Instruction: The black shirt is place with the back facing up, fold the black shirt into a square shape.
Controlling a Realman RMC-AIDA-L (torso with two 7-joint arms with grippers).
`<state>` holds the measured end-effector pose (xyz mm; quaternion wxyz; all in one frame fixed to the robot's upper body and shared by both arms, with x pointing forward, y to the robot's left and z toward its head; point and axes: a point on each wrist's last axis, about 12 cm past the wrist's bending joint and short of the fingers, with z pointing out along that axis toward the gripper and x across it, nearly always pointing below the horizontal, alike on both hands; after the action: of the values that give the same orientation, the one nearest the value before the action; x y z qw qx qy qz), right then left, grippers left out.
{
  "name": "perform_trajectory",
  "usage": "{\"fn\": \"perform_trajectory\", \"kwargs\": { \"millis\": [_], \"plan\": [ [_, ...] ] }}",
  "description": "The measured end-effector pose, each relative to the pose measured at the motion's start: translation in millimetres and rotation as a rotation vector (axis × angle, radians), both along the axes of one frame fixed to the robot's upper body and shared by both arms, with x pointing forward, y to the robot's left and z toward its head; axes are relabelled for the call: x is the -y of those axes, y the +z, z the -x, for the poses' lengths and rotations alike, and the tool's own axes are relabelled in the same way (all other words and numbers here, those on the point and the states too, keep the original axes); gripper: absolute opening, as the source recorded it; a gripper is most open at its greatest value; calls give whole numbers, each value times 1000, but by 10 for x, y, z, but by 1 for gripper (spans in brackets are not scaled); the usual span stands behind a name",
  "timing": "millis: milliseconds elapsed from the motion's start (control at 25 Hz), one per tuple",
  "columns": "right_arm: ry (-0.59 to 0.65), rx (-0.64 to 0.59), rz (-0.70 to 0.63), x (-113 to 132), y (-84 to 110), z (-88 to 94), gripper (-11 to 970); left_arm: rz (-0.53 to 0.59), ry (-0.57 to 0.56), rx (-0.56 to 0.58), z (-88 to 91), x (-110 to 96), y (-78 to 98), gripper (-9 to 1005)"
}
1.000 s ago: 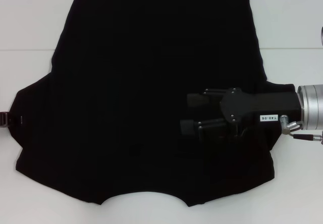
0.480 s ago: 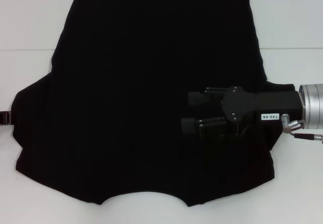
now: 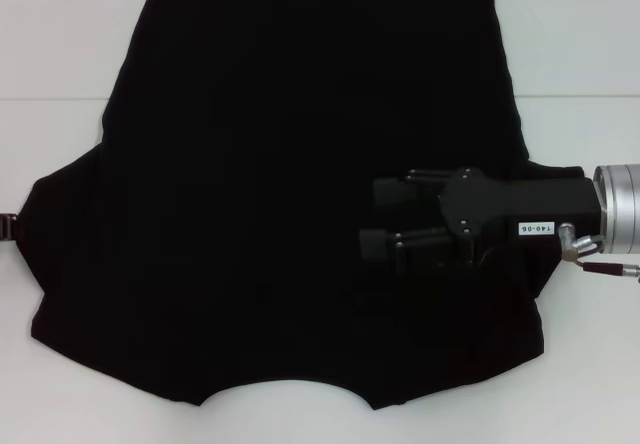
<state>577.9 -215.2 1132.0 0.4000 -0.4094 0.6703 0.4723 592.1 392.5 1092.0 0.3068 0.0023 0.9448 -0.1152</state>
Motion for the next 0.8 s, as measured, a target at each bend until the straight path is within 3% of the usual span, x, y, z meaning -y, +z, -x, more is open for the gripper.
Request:
{"fn": "perform_trajectory", "kwargs": {
  "millis": [800],
  "plan": [
    [-10,6,-27,-15,15,-8,914,-56,94,14,81,-300,133,1]
  ]
}}
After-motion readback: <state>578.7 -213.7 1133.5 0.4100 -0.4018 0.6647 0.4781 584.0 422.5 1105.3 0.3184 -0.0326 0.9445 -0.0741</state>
